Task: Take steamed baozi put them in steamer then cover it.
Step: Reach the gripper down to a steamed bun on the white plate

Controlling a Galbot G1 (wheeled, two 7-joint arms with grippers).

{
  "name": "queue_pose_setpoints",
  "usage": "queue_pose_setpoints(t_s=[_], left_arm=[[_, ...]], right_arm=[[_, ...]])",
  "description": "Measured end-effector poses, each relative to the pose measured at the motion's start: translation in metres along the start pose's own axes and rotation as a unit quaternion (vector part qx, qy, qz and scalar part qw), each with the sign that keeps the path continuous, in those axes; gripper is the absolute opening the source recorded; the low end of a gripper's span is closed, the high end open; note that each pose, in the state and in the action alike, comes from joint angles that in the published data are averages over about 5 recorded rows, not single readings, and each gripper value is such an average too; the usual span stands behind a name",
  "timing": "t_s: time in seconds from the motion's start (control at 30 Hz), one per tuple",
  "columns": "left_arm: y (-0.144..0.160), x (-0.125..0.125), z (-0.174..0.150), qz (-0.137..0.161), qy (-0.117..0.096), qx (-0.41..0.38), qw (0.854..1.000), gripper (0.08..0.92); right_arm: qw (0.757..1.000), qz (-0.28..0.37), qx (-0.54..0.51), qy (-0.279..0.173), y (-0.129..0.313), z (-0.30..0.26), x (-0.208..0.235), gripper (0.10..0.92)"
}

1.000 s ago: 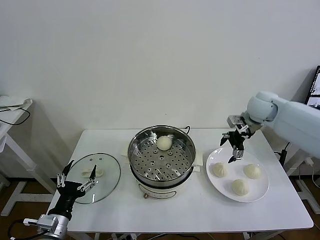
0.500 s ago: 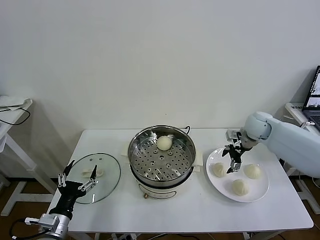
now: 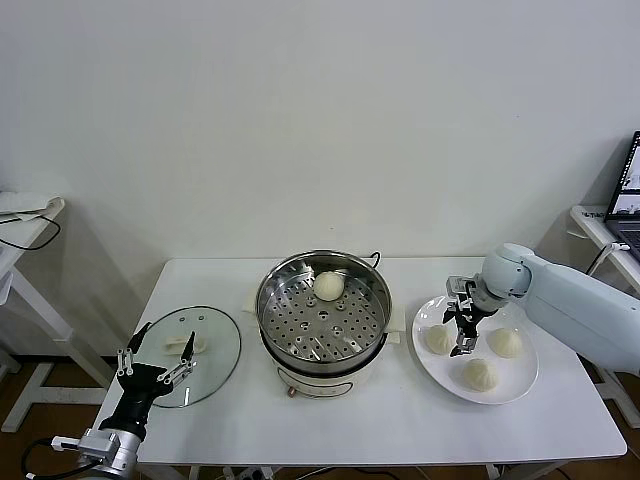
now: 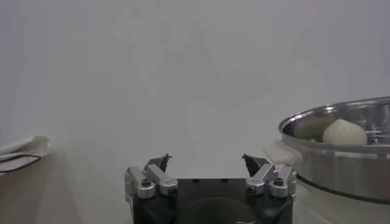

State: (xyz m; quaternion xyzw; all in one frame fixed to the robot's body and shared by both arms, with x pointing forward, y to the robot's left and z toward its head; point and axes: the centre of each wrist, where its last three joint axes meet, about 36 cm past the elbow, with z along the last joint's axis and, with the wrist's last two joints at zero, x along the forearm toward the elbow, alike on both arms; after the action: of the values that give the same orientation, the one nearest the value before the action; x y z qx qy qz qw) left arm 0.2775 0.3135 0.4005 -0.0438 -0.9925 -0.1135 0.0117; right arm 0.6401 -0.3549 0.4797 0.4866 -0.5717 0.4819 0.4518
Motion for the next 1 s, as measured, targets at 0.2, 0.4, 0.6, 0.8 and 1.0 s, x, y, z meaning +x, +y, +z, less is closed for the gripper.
queue_pose_setpoints(t_s=[0.2, 0.4, 0.6, 0.8, 1.0], left_arm=[[0.000, -0.001, 0.002, 0.001, 0.001, 0.001, 1.000, 0.823], [0.000, -0.002, 0.003, 0.002, 0.003, 0.001, 1.000, 0.823], [0.000, -0.002, 0.005, 0.002, 0.003, 0.001, 1.000, 0.823], [-0.001, -0.003, 0.005, 0.003, 0.003, 0.002, 1.000, 0.823], [-0.001, -0.002, 0.004, 0.002, 0.002, 0.003, 1.000, 0.823]], right_arm=[[1.000, 0.002, 0.000, 0.002, 0.000, -0.002, -0.009, 0.823], [1.000, 0.001, 0.000, 0.002, -0.001, -0.005, -0.014, 0.823], [1.000, 0.001, 0.001, 0.003, -0.001, -0.007, -0.017, 0.804], [1.000, 0.002, 0.003, 0.004, -0.002, -0.009, -0.018, 0.726], [1.000, 0.001, 0.004, 0.004, -0.002, -0.009, -0.018, 0.696]])
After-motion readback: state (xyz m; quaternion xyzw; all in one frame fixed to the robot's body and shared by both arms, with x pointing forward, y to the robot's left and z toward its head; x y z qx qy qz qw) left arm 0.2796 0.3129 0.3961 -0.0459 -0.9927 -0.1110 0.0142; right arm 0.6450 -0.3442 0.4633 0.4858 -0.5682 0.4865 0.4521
